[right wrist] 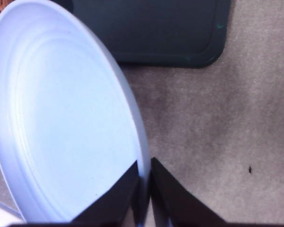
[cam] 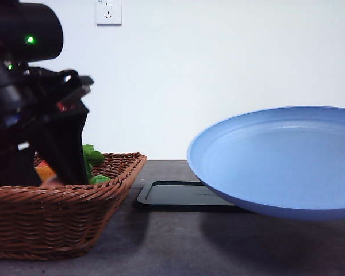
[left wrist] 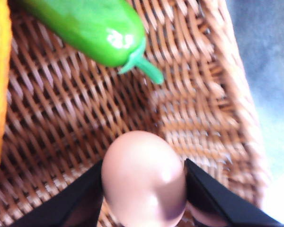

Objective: Transfer egg from basket to plate and serve

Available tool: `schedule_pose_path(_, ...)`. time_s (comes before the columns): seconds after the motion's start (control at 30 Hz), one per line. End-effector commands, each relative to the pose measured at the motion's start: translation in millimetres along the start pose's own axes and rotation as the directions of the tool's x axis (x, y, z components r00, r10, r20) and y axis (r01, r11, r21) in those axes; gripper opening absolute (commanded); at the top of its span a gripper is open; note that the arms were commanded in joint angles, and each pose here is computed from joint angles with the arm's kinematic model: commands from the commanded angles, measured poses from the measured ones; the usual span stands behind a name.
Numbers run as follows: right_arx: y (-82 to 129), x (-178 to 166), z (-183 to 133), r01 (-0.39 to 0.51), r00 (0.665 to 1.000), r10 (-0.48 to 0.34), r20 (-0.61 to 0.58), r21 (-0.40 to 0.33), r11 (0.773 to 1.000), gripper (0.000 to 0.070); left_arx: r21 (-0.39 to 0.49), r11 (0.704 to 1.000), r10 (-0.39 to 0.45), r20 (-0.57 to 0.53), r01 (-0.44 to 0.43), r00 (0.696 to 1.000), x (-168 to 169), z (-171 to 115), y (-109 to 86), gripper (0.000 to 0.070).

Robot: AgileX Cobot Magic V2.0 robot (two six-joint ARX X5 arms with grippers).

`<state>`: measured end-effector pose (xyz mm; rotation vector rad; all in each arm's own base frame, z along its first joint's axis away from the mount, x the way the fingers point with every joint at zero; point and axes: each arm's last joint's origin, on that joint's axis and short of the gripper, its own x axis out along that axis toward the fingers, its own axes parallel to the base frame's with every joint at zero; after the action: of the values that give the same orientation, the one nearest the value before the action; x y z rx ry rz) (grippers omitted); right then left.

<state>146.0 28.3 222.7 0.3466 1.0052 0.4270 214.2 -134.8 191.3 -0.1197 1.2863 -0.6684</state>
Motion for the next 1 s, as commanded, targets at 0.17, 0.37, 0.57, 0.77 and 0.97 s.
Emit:
schedule_pose_path(0.17, 2.3, 0.3, 0.9, -0.046, 0.999, 0.046, -0.02, 0.017, 0.999, 0.0, 0.16, 0.96, -0.245, 0.079, 0.23, 0.966, -30.6, 39.1, -40.5, 0.0219)
schedule_pose_path(0.37, 2.1, 6.8, -0.8, -0.103, 0.99, 0.107, -0.093, 0.046, 0.994, 0.0, 0.374, 0.881, -0.374, 0.172, 0.291, 0.912, -37.8, 53.2, -89.2, 0.0219)
schedule_pose_path(0.57, 4.9, 14.5, -1.3, -0.152, 0.976, 0.157, -0.149, 0.045, 0.987, 0.0, 0.618, 0.781, -0.294, 0.233, 0.092, 0.927, -20.3, 36.7, -133.7, 0.0219)
schedule_pose_path(0.77, 7.2, 18.0, -2.1, -0.172, 0.968, 0.176, -0.177, 0.041, 0.984, 0.0, 0.739, 0.671, -0.193, 0.253, -0.061, 0.948, -0.3, 16.4, -161.4, 0.0219)
schedule_pose_path(0.97, 9.4, 18.0, -3.5, -0.212, 0.956, 0.217, -0.195, 0.049, 0.976, 0.0, 0.769, 0.638, -0.176, 0.199, -0.042, 0.964, 18.0, 7.7, -169.8, 0.0219)
